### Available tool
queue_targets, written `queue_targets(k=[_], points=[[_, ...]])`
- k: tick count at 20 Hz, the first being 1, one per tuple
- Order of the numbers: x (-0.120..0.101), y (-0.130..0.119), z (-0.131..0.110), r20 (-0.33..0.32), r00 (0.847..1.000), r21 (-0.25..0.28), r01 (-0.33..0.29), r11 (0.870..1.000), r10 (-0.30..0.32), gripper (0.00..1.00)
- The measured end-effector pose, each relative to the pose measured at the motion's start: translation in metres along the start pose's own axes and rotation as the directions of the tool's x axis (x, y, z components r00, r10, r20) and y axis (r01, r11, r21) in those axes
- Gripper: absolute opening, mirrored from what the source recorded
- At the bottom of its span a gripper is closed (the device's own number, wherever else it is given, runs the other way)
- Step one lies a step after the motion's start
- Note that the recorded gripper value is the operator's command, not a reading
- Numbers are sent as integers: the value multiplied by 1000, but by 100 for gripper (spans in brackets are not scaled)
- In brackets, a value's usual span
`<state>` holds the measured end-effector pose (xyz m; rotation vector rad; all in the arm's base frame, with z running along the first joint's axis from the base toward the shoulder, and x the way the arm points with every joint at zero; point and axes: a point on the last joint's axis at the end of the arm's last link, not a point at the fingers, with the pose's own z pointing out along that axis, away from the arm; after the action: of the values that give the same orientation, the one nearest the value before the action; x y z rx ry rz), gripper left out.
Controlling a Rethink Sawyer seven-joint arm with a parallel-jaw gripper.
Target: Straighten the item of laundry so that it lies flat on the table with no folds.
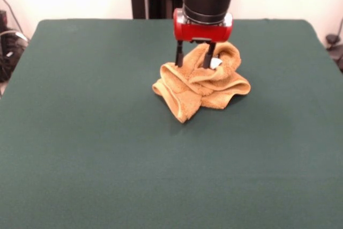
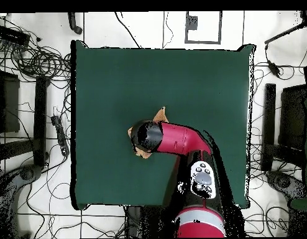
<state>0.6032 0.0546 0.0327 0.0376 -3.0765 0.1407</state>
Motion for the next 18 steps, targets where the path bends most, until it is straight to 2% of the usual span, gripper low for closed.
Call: queue_targets(k=[18], points=[[-15,7,-11,20,1000,-3,1,1000,0,100]])
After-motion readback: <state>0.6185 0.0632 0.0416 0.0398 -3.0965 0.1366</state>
